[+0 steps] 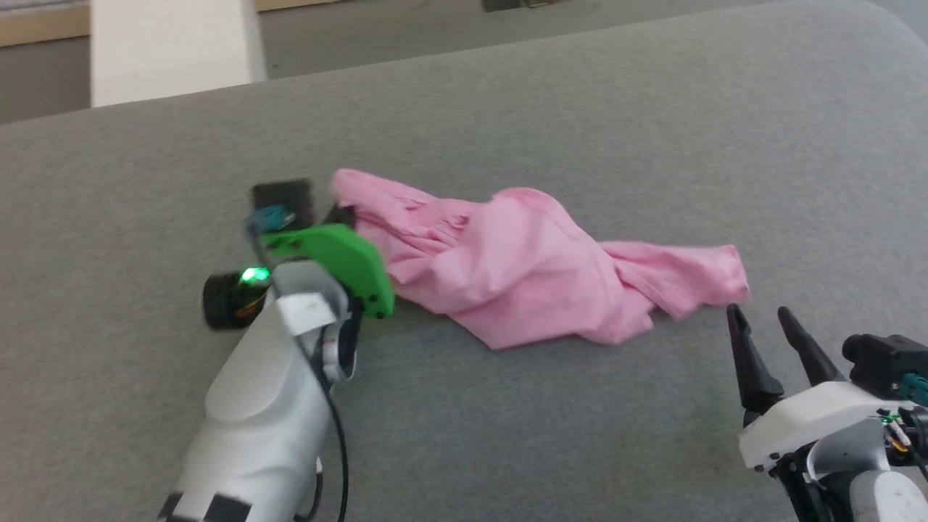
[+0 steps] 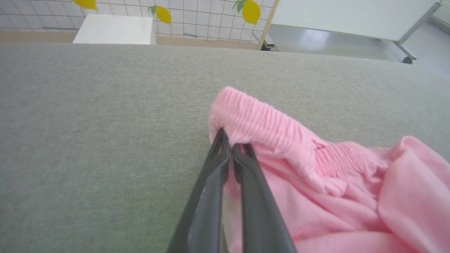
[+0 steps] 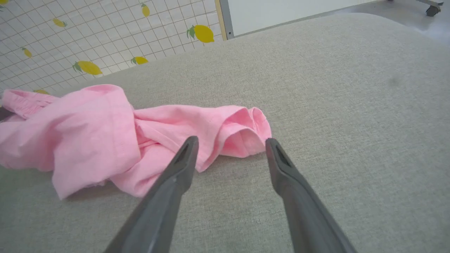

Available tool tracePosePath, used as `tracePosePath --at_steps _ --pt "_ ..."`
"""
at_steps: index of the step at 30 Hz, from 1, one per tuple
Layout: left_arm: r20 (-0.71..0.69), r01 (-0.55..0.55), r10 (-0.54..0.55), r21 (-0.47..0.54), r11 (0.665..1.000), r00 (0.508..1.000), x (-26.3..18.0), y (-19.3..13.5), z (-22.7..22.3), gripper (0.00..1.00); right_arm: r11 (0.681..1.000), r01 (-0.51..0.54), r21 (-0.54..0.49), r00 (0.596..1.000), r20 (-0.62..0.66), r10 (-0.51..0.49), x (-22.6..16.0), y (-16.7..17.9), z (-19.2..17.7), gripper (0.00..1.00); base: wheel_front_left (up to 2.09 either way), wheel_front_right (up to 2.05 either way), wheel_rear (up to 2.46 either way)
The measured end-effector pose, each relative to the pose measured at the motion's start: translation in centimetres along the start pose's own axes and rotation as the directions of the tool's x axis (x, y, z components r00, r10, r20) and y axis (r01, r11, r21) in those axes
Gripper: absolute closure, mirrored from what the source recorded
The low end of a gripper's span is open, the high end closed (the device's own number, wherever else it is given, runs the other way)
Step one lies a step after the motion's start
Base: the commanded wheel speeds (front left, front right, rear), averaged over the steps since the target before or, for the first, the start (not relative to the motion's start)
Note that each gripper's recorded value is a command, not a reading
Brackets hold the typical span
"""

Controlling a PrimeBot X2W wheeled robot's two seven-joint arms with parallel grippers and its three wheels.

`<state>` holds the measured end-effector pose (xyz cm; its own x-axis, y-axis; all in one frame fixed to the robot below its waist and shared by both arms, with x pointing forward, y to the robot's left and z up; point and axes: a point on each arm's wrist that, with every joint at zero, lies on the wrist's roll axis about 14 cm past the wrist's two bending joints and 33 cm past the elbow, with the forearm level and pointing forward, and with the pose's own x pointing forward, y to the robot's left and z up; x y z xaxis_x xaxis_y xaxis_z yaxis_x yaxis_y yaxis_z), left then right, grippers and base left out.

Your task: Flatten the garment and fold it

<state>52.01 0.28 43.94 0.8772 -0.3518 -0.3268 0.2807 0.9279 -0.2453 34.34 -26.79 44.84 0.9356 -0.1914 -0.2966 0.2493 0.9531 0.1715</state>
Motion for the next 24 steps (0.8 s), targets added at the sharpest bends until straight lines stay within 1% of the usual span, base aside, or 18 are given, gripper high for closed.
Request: tracePosePath --at_steps 2,6,9,10,11,12,15,17,19,22,24 --pt "0.05 -0.096 0.1 -0.073 0.993 0.994 -1.5 3.0 0.1 1.0 0.999 -0.032 -0.012 0.999 0.009 0.032 0.5 1.1 0.4 0.0 0.0 0.0 0.0" --pt "0.039 -0.233 0.242 -0.155 0.96 0.97 -5.5 7.6 -2.3 1.0 0.993 -0.11 -0.036 0.993 0.025 0.111 1.5 3.8 1.4 0.0 0.0 0.0 0.0" --pt "0.007 -0.274 0.281 -0.189 0.943 0.96 -8.3 8.9 -4.4 1.0 0.982 -0.182 -0.06 0.983 0.025 0.183 2.1 6.4 1.8 0.0 0.0 0.0 0.0" --pt "0.002 -0.28 0.286 -0.208 0.937 0.958 -9.0 9.1 -4.8 0.96 0.977 -0.204 -0.067 0.978 0.023 0.206 2.3 7.2 2.0 0.0 0.0 0.0 0.0" --pt "0.011 -0.28 0.289 -0.22 0.934 0.957 -9.8 9.2 -5.0 0.45 0.969 -0.234 -0.081 0.971 0.018 0.236 2.6 8.4 2.1 0.0 0.0 0.0 0.0" --pt "0.031 -0.277 0.291 -0.228 0.933 0.956 -10.5 9.2 -4.8 0.0 0.96 -0.264 -0.097 0.963 0.017 0.267 2.9 9.6 2.4 0.0 0.0 0.0 0.0" --pt "0.116 -0.267 0.305 -0.26 0.928 0.945 -12.0 9.5 -3.6 0.0 0.918 -0.371 -0.138 0.927 0.007 0.375 3.8 14.1 3.3 0.0 0.0 0.0 0.0" --pt "0.177 -0.267 0.321 -0.276 0.924 0.93 -12.9 9.9 -2.5 0.0 0.883 -0.44 -0.162 0.896 -0.011 0.445 4.4 17.1 3.7 0.0 0.0 0.0 0.0" --pt "0.242 -0.275 0.343 -0.274 0.922 0.908 -13.8 10.6 -1.1 0.0 0.84 -0.499 -0.213 0.864 -0.042 0.503 5.2 19.7 4.2 0.0 0.0 0.0 0.0" --pt "0.336 -0.301 0.376 -0.255 0.919 0.863 -15.0 12.0 1.6 0.0 0.781 -0.558 -0.281 0.828 -0.125 0.546 6.8 22.4 4.0 0.0 0.0 0.0 0.0" --pt "0.419 -0.322 0.383 -0.211 0.923 0.823 -16.0 12.5 4.1 0.0 0.752 -0.586 -0.303 0.81 -0.199 0.551 8.0 23.6 3.3 0.0 0.0 0.0 0.0"
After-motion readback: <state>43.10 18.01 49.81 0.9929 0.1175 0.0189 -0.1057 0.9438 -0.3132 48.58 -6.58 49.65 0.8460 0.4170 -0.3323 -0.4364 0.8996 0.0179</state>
